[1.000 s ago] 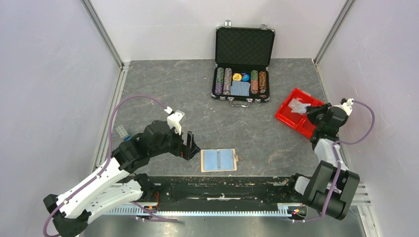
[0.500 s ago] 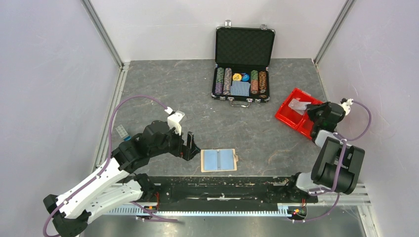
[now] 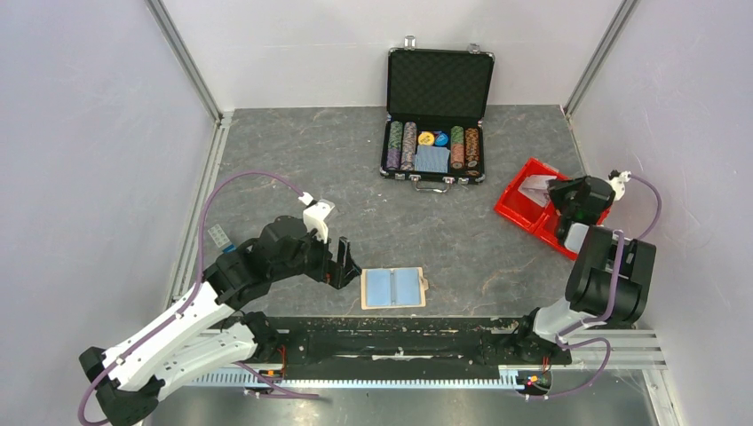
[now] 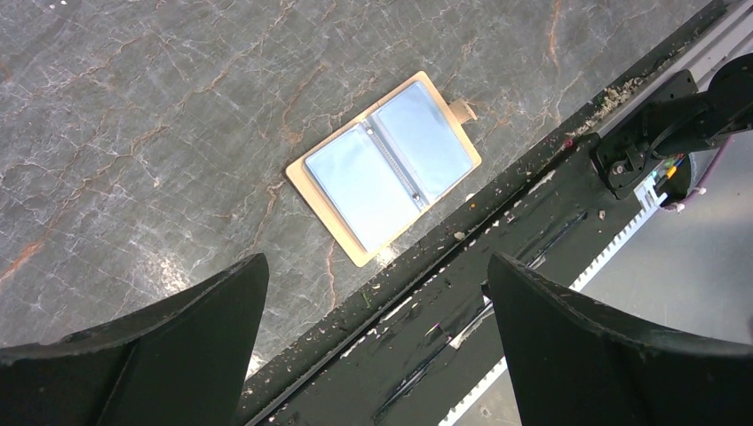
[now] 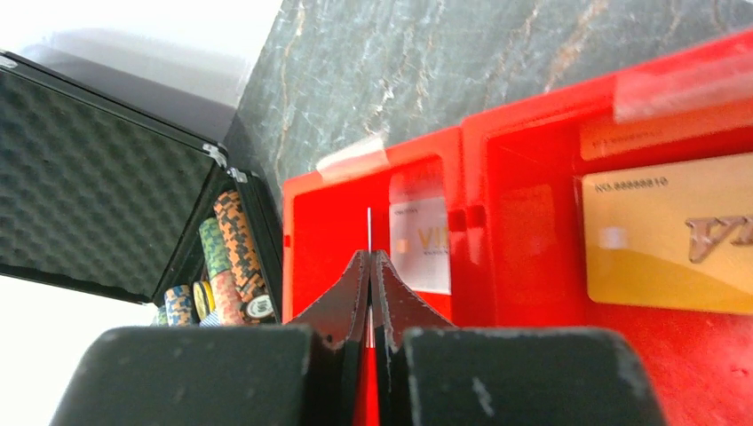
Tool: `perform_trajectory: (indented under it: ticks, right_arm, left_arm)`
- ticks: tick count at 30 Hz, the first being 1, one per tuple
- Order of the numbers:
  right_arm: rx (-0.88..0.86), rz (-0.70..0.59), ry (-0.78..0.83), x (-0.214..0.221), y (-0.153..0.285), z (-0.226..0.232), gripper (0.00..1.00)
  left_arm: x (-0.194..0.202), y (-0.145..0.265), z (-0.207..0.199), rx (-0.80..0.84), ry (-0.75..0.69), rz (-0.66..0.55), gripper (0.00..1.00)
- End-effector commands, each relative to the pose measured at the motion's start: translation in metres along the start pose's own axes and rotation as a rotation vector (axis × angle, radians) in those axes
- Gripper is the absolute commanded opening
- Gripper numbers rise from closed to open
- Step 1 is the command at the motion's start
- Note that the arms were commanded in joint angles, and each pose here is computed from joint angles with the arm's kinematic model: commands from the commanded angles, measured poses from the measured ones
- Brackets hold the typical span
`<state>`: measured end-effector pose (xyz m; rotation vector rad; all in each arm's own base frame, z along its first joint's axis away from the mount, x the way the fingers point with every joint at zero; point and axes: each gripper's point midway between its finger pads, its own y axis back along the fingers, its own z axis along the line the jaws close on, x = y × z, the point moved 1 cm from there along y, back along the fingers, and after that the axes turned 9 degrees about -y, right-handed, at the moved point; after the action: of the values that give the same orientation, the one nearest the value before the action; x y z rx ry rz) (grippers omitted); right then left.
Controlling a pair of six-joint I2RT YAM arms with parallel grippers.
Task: Take the credit cards out of the card holder
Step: Place the credit card in the storage box.
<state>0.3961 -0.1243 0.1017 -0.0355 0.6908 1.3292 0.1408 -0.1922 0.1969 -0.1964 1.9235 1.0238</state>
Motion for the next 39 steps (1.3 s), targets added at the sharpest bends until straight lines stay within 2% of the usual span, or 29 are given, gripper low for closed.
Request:
perform_trajectory:
  ticks: [1, 16, 21, 28, 39]
  right_arm:
    - [-0.072, -0.085, 0.019, -0.023, -0.012, 0.031, 0.0]
    - [-0.011, -0.091, 0.063, -0.012, -0.023, 0.019, 0.0]
    - [0.02, -0.109, 0.079, -0.014, -0.027, 0.016, 0.06]
    - [0.029, -0.102, 0.072, -0.017, -0.028, 0.022, 0.25]
    - [0.107, -0.105, 0.155, -0.05, -0.016, 0.057, 0.33]
  left_arm:
    - [-0.002, -0.001, -0.001, 0.025, -0.085, -0.009, 1.0]
    - [-0.003, 0.0, -0.001, 0.024, -0.087, -0.018, 1.0]
    - [-0.003, 0.0, -0.001, 0.022, -0.088, -0.018, 1.0]
    - [-0.002, -0.002, 0.001, 0.012, -0.086, -0.01, 1.0]
    - [-0.002, -0.002, 0.003, -0.001, -0.087, -0.013, 1.0]
